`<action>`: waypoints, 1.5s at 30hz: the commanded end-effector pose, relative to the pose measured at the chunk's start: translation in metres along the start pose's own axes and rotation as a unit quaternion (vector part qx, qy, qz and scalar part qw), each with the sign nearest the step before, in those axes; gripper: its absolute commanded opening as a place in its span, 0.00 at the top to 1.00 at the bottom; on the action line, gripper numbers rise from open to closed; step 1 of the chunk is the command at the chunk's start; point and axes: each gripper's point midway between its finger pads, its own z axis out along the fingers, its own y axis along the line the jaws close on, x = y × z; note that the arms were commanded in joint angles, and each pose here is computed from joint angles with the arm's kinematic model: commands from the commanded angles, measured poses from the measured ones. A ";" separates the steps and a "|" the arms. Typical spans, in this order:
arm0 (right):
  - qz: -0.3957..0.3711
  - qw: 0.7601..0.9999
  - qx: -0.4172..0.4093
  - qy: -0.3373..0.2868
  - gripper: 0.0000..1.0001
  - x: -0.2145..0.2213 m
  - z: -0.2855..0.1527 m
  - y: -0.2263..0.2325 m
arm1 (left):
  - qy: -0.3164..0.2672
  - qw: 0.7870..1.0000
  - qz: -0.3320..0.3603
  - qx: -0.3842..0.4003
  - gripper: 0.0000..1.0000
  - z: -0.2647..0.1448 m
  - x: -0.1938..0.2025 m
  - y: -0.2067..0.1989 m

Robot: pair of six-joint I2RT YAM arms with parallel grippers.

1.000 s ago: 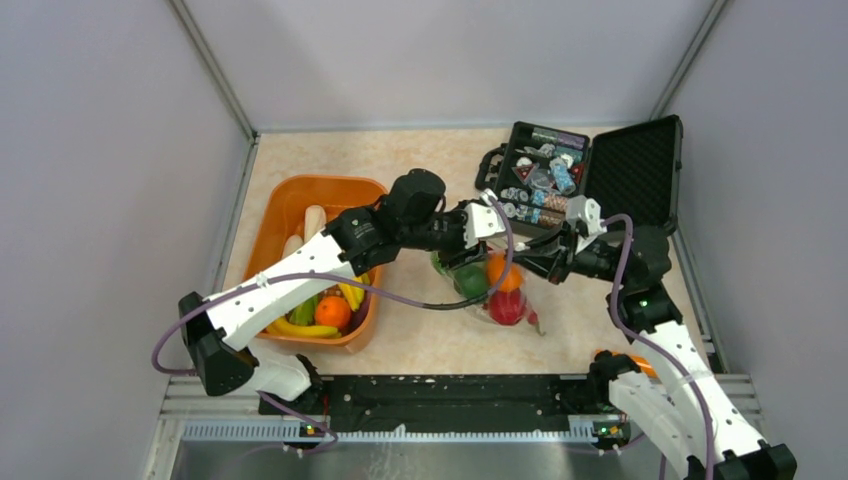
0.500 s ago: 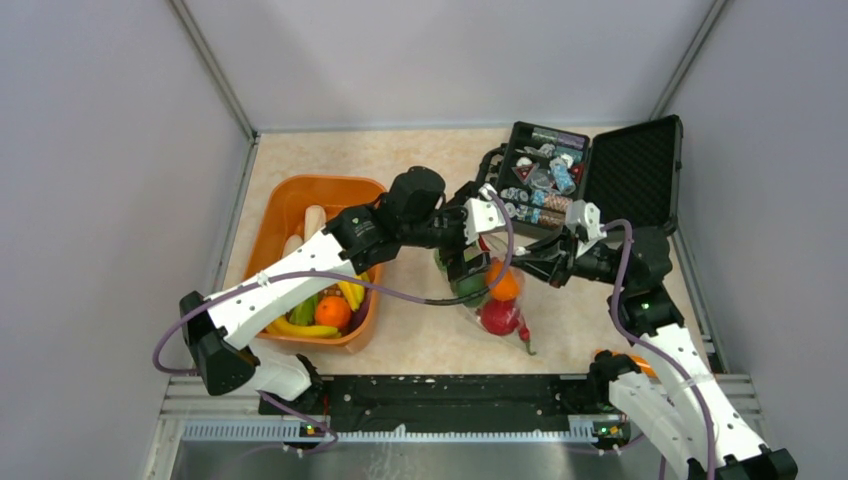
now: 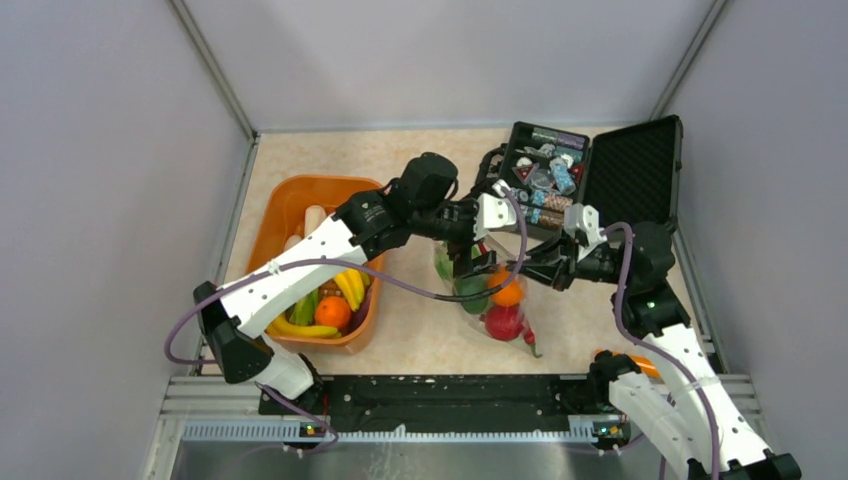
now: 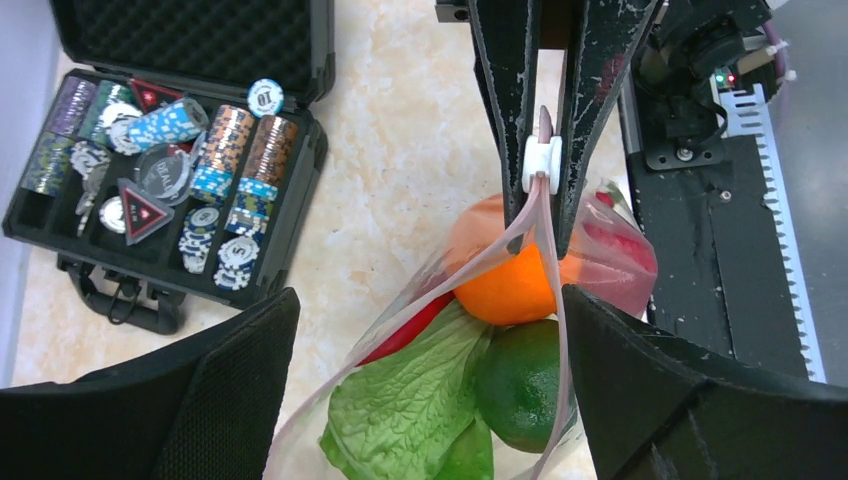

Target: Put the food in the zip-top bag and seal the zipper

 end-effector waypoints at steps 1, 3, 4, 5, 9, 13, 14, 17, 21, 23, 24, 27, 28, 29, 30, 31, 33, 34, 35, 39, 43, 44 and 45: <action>-0.068 0.997 -0.020 -0.016 1.00 -0.030 -0.001 0.008 | -0.001 0.999 0.005 0.035 0.01 -0.001 -0.005 -0.006; -0.069 0.997 -0.016 -0.016 1.00 -0.031 -0.001 0.007 | -0.002 0.999 0.006 0.050 0.01 -0.002 -0.008 -0.009; -0.070 0.997 -0.015 -0.015 1.00 -0.031 -0.002 0.007 | 0.002 0.998 0.005 0.058 0.01 -0.002 -0.007 -0.010; -0.070 0.997 -0.014 -0.014 1.00 -0.031 -0.002 0.007 | 0.010 0.998 0.003 0.064 0.01 -0.002 -0.005 -0.012; -0.073 0.997 -0.016 -0.013 1.00 -0.031 -0.002 0.008 | 0.041 0.997 -0.010 0.070 0.11 0.000 0.011 -0.013; -0.074 0.997 -0.016 -0.013 1.00 -0.030 -0.003 0.009 | 0.053 0.996 -0.020 0.066 0.32 -0.001 0.016 -0.012; -0.074 0.997 -0.017 -0.013 1.00 -0.030 -0.003 0.009 | 0.054 0.996 -0.020 0.064 0.39 -0.002 0.017 -0.011; -0.074 0.997 -0.017 -0.013 1.00 -0.029 -0.003 0.009 | 0.055 0.997 -0.023 0.055 0.61 -0.002 0.017 -0.008; -0.073 0.997 -0.015 -0.012 1.00 -0.028 -0.004 0.010 | 0.057 0.997 -0.026 0.043 0.72 0.000 0.017 -0.002; -0.073 0.997 -0.015 -0.011 1.00 -0.028 -0.004 0.011 | 0.059 0.997 -0.030 0.038 0.54 0.002 0.018 0.000; -0.075 0.997 -0.015 -0.011 1.00 -0.028 -0.004 0.011 | 0.060 0.997 -0.032 0.037 0.30 0.002 0.018 0.001; -0.074 0.997 -0.016 -0.007 1.00 -0.026 -0.005 0.012 | 0.058 0.997 -0.028 0.042 0.16 0.002 0.017 0.000; -0.075 0.997 -0.015 -0.007 1.00 -0.027 -0.005 0.012 | 0.056 0.997 -0.026 0.043 0.03 0.002 0.016 0.000; -0.075 0.997 -0.017 -0.007 1.00 -0.027 -0.005 0.012 | 0.054 0.997 -0.023 0.042 0.02 0.002 0.015 0.001; -0.076 0.997 -0.018 -0.008 1.00 -0.027 -0.005 0.013 | 0.053 0.998 -0.019 0.043 0.01 0.002 0.014 0.001; -0.076 0.997 -0.020 -0.008 1.00 -0.028 -0.005 0.013 | 0.050 0.998 -0.016 0.042 0.01 0.003 0.013 0.003; -0.076 0.997 -0.026 -0.008 1.00 -0.028 -0.004 0.015 | 0.041 0.998 -0.009 0.044 0.01 0.002 0.006 0.007; -0.077 0.997 -0.026 -0.009 1.00 -0.029 -0.004 0.015 | 0.036 0.998 -0.007 0.045 0.01 0.001 0.002 0.010; -0.078 0.997 -0.026 -0.008 1.00 -0.029 -0.004 0.014 | 0.033 0.998 -0.007 0.051 0.01 0.000 -0.002 0.010; -0.081 0.996 -0.023 -0.007 1.00 -0.031 -0.005 0.014 | 0.047 0.992 -0.014 0.113 0.01 0.000 0.005 -0.004; -0.082 0.996 -0.016 -0.004 1.00 -0.031 -0.005 0.012 | 0.080 0.986 -0.036 0.143 0.08 0.004 0.020 -0.011; -0.083 0.996 -0.015 -0.004 1.00 -0.031 -0.005 0.011 | 0.083 0.985 -0.038 0.149 0.11 0.004 0.022 -0.014; -0.082 0.996 -0.013 -0.004 1.00 -0.030 -0.005 0.011 | 0.084 0.984 -0.039 0.152 0.17 0.004 0.023 -0.015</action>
